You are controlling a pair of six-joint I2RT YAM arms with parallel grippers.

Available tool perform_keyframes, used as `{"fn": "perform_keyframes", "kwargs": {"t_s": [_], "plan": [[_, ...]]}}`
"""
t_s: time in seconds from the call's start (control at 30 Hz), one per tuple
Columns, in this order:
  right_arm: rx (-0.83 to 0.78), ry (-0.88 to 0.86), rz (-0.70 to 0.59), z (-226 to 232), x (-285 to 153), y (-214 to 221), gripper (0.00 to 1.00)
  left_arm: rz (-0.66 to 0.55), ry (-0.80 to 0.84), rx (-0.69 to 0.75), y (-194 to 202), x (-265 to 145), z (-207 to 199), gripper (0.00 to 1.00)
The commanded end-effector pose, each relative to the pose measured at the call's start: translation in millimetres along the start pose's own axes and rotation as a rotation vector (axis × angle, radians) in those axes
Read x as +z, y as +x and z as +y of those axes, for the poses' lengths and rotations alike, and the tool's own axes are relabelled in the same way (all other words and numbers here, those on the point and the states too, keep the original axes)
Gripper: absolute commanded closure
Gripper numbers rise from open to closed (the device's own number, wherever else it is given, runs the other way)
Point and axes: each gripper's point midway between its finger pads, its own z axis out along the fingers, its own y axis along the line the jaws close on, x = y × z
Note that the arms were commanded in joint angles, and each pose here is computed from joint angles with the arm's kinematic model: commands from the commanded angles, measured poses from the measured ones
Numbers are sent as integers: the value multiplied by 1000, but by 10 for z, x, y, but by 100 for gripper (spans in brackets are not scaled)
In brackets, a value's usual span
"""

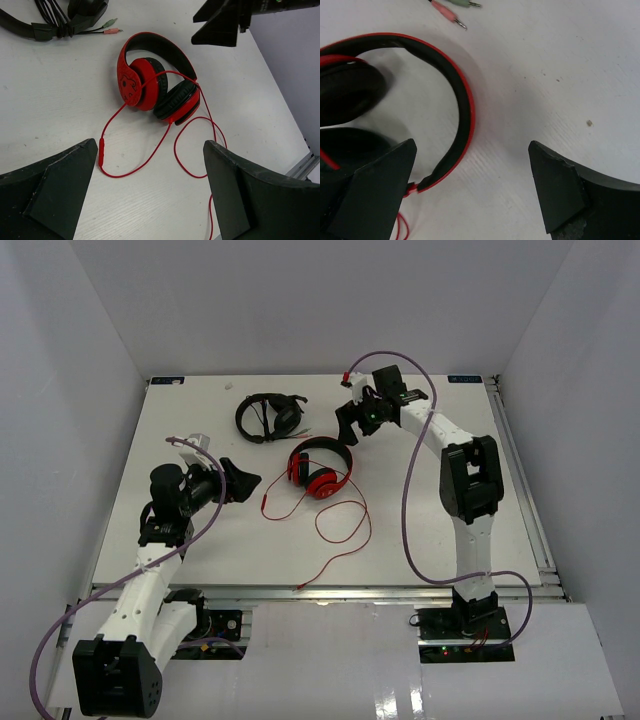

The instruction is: Wrap the headphones

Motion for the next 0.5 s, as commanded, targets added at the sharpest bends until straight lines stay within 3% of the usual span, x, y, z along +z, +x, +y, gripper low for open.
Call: {"fn": "perform_keyframes", "kwargs": {"t_s": [0.0, 0.23, 0.47], "plan": [[-82, -54, 10, -17, 65, -90, 7, -36, 10, 37, -156, -23, -71, 2], [-121, -148, 62, 124, 273, 176, 15, -32, 18, 37, -151, -23, -85, 2], [-169, -94, 123, 251, 522, 284, 19, -26, 24, 34, -138, -16, -92, 2]]}}
